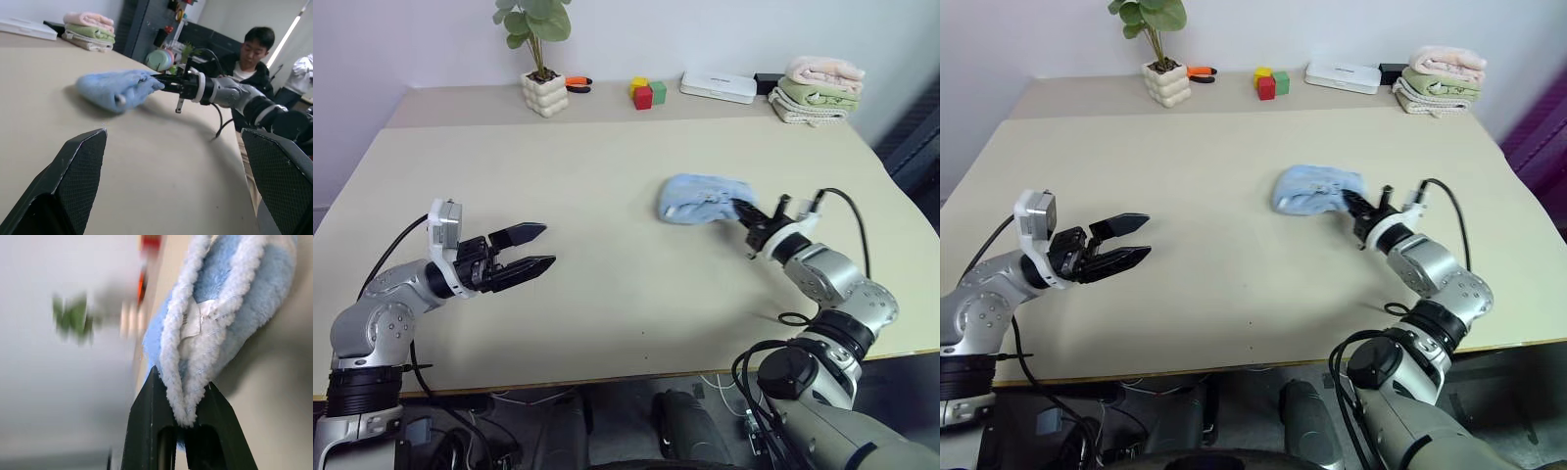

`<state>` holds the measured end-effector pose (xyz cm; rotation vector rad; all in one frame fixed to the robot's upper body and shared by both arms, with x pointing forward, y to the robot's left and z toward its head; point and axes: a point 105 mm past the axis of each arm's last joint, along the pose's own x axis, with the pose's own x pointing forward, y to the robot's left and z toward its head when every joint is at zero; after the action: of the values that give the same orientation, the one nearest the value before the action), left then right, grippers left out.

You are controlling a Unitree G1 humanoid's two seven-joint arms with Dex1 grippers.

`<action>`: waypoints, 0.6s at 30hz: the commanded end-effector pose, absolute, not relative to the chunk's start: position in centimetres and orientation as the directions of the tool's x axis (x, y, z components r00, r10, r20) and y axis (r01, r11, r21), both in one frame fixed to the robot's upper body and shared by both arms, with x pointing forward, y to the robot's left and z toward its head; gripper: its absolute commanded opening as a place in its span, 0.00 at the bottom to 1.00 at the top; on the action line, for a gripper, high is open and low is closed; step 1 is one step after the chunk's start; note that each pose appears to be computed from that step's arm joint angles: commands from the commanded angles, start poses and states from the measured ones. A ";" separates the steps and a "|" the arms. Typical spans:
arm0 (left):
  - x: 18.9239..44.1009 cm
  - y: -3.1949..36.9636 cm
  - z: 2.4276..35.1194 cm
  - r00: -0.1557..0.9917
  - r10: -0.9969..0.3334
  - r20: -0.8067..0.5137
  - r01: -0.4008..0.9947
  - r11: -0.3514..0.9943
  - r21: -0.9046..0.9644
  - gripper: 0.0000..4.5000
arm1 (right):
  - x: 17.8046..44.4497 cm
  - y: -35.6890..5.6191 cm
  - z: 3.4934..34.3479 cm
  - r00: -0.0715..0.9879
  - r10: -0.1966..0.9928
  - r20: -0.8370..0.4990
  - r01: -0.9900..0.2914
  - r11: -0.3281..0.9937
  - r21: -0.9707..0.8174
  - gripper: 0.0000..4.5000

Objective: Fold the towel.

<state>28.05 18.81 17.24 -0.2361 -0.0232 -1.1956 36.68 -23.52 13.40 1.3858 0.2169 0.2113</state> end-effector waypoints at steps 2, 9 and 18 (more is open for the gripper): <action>28.6 18.4 18.0 0.332 -0.928 0.171 0.941 0.312 -0.135 1.00 | 35.4 -31.5 15.4 0.995 -0.090 0.032 -0.006 0.267 0.964 0.02; 28.9 18.2 18.7 0.292 -0.937 0.192 0.954 0.272 -0.125 1.00 | 33.5 -35.9 15.7 0.923 -0.377 0.080 0.034 0.287 0.957 0.02; 29.0 18.2 18.8 0.307 -0.931 0.198 0.950 0.288 -0.119 1.00 | 33.1 -30.8 12.7 0.911 -0.411 -0.046 0.159 0.245 0.956 0.02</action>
<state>29.07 18.09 17.71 -0.2585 -0.0493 -1.2598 33.20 -31.46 11.18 1.2952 -0.1998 -0.4081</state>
